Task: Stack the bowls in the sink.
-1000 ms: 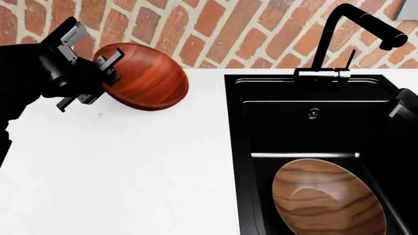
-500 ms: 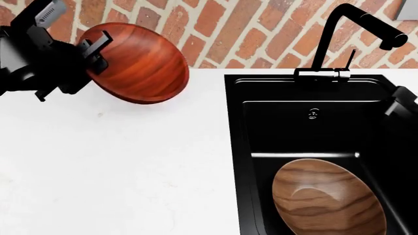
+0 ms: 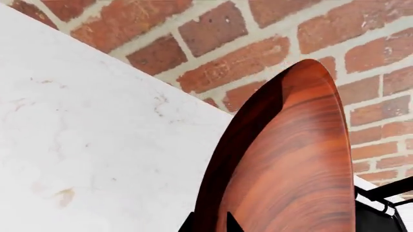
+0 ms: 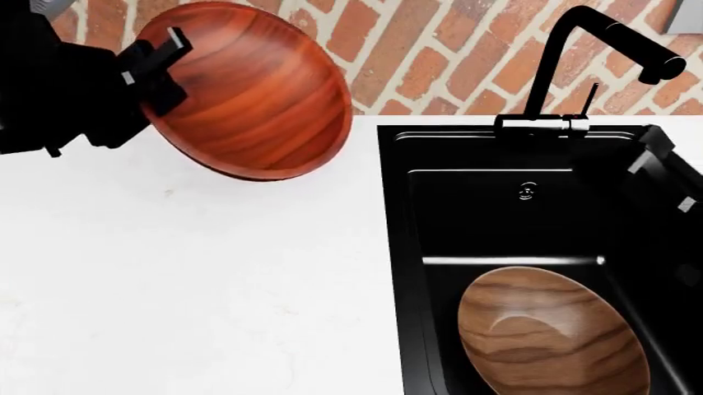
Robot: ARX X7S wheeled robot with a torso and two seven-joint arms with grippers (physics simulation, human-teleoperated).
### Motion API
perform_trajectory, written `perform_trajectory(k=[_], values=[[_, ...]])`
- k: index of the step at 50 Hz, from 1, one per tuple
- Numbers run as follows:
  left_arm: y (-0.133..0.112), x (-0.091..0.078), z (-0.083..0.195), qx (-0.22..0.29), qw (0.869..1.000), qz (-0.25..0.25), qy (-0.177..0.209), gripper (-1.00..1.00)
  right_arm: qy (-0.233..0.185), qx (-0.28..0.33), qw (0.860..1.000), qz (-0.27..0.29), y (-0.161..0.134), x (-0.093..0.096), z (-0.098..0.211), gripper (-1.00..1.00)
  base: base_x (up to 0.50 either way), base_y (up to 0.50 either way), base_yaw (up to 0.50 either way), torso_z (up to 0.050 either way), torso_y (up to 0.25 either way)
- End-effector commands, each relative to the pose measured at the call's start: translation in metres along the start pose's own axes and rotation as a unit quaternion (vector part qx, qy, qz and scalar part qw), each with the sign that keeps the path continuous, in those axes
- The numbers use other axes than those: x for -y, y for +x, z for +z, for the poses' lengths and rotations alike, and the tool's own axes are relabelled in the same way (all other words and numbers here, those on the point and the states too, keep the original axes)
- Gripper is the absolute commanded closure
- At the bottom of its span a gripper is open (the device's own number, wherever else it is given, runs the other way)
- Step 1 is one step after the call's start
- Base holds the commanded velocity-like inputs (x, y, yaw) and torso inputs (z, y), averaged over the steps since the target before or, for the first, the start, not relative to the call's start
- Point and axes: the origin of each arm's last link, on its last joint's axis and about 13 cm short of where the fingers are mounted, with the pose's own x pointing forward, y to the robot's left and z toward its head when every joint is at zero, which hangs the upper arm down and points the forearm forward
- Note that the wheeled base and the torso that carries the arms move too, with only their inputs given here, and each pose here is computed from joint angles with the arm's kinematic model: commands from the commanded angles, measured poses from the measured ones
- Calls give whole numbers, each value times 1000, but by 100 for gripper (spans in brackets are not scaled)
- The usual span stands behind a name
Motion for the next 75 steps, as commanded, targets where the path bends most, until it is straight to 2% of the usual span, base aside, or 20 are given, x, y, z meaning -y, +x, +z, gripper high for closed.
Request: perform_trajectory(k=[1,14,22,38,56,75], values=[[-16,12,-8,-8,998,-51,26,100,24,-21,998,57,4,-13,-4,-100,0,0,0,0,0],[-22,30,-19,-36,993,-94,68,100,8,-54,994,95,10,-32,-5,-100,0,0,0,0,0],[-19,40,-25,-53,989,-118,78,100,-6,-68,991,113,12,-42,-6,-100,0,0,0,0,1],[-9,47,-33,-71,984,-141,80,100,-12,-79,988,135,16,-51,-7,-100,0,0,0,0,0],[-15,62,-40,-86,974,-195,73,100,-10,-88,985,149,22,-54,-11,-100,0,0,0,0,1],[-15,64,-43,-105,967,-227,53,100,-10,-91,984,153,24,-55,-13,-100,0,0,0,0,1]])
